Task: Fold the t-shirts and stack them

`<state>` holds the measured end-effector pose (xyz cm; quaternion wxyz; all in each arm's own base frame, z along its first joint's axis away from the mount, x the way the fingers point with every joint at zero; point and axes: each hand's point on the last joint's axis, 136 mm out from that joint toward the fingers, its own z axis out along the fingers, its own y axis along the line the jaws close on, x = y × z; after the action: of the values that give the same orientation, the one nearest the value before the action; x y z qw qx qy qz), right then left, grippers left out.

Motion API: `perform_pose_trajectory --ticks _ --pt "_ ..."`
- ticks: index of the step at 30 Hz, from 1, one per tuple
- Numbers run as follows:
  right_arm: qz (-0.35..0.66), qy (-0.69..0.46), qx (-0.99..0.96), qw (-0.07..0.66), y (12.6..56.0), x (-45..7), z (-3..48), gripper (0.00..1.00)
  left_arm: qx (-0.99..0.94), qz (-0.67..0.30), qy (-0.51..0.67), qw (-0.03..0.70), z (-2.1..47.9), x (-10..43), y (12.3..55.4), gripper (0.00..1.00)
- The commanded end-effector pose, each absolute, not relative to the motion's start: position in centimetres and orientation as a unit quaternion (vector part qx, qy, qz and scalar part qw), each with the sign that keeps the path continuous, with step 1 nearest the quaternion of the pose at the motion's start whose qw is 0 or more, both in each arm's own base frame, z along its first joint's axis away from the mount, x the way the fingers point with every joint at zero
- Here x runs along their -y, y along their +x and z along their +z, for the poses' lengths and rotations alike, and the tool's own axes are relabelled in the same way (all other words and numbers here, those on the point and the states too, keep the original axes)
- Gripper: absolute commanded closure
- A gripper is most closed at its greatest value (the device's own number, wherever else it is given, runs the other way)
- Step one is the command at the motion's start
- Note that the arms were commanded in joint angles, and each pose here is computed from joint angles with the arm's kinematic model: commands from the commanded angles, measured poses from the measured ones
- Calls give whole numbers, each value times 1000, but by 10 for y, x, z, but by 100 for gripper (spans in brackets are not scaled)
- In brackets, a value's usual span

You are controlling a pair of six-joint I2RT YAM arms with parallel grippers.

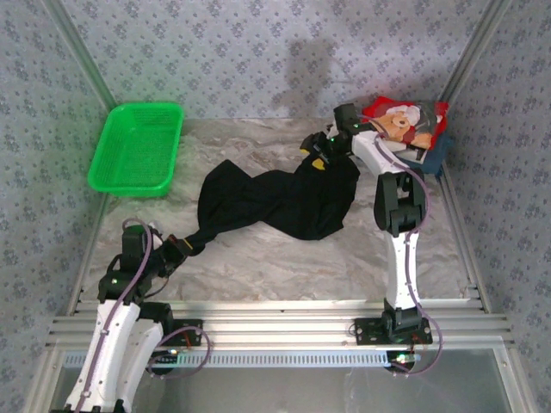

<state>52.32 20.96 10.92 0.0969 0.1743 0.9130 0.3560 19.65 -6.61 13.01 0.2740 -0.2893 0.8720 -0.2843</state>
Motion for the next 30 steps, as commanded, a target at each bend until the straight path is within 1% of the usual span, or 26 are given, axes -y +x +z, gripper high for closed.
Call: perform_pose_trajectory --ticks 1,6,11,15,17,18,19,22,26,28,30 --pt "353 169 -918 62 516 -221 95 35 -872 -283 -273 291 144 66 200 100" --pt "281 104 -951 71 513 -223 80 35 -874 -282 -270 289 144 66 198 100" --pt "240 75 -965 70 506 -229 70 36 -875 -280 -269 288 143 66 197 100" --pt "205 56 -975 61 499 -230 63 38 -875 -281 -268 287 143 67 198 100" --pt "192 46 -978 63 497 -231 63 41 -876 -281 -268 287 143 67 198 100" --pt "185 45 -980 63 496 -230 61 44 -876 -282 -268 286 143 67 198 100" --pt "181 44 -981 63 496 -230 61 50 -876 -282 -268 286 143 67 198 100" --pt "160 41 -984 62 494 -225 58 72 -877 -281 -269 283 140 67 197 100" --pt "150 33 -986 70 495 -224 61 92 -878 -279 -268 281 139 67 196 100" --pt "150 27 -985 85 498 -226 70 98 -878 -279 -268 282 140 67 196 100" --pt "157 19 -982 104 501 -230 82 100 -879 -278 -266 283 140 67 195 100"
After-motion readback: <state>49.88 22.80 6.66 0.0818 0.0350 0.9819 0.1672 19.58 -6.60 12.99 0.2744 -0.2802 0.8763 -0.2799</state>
